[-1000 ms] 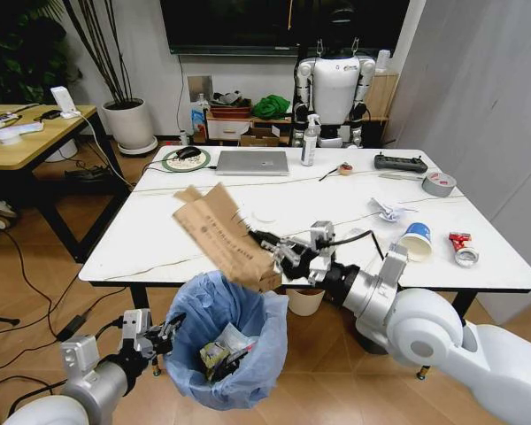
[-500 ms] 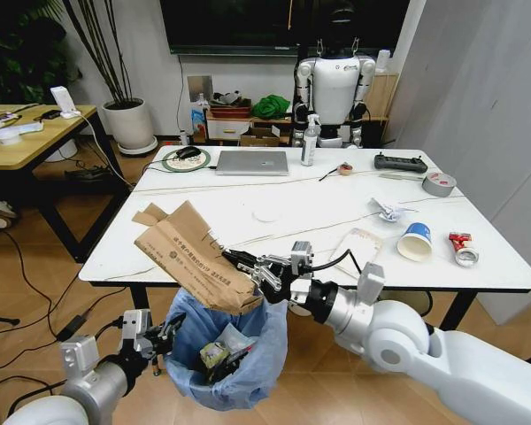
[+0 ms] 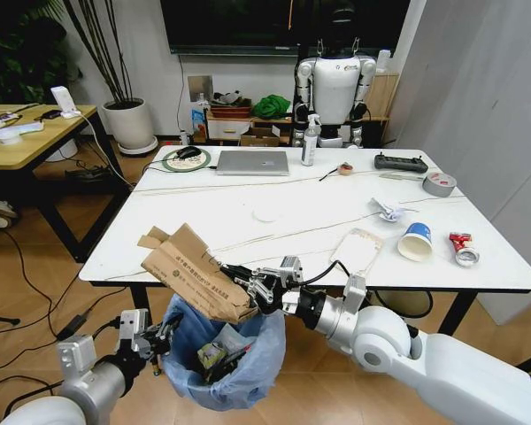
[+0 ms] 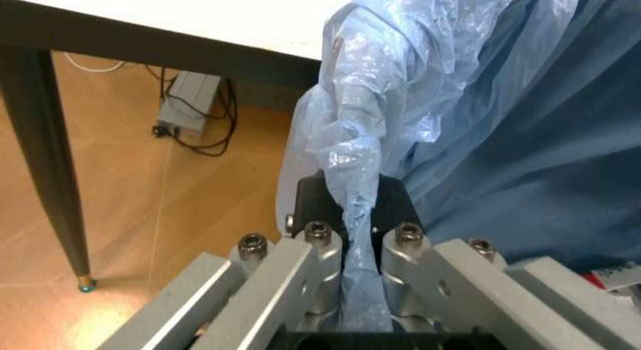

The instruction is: Pick up the trash bin and place the trash from the table into it.

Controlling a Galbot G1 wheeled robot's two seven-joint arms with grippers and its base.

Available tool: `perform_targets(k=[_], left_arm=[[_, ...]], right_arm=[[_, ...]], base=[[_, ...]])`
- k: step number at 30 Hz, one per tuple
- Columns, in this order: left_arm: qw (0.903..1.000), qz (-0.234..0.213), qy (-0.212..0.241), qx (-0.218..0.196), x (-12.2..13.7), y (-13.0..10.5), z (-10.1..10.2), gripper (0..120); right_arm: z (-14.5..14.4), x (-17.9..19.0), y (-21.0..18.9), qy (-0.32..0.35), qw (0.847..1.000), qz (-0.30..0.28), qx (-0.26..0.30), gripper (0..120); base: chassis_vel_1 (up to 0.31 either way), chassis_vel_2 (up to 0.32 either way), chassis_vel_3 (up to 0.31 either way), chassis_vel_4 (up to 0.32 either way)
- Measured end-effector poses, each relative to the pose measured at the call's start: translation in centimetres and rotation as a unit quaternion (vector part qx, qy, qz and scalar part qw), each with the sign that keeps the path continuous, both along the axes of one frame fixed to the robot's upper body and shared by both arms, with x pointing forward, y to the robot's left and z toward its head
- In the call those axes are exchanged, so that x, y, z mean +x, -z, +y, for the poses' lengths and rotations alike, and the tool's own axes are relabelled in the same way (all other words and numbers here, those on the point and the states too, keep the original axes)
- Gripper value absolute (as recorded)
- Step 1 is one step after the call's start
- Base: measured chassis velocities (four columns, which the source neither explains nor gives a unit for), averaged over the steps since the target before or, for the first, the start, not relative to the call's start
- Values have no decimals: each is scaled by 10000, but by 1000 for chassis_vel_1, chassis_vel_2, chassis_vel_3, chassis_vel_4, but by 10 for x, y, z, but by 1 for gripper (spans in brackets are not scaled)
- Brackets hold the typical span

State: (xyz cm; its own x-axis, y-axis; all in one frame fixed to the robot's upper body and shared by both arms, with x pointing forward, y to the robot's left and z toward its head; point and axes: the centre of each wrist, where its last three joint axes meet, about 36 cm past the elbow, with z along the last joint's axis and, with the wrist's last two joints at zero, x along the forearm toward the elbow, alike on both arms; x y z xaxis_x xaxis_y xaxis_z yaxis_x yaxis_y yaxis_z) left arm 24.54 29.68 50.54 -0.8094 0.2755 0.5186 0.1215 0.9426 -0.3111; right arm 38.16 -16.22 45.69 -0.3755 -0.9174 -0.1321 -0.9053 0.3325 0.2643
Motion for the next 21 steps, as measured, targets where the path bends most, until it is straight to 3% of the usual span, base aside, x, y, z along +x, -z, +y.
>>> perform_targets(k=[14, 21], left_arm=[[9999, -13, -41, 93, -2, -7, 3, 0], [9999, -18, -42, 116, -2, -9, 4, 0]], right_arm=[[4, 1, 13, -190, 9998, -68, 90, 0], [1, 4, 18, -262, 9994, -173, 111, 22]], base=[[0, 0, 0, 0], [0, 0, 0, 0]])
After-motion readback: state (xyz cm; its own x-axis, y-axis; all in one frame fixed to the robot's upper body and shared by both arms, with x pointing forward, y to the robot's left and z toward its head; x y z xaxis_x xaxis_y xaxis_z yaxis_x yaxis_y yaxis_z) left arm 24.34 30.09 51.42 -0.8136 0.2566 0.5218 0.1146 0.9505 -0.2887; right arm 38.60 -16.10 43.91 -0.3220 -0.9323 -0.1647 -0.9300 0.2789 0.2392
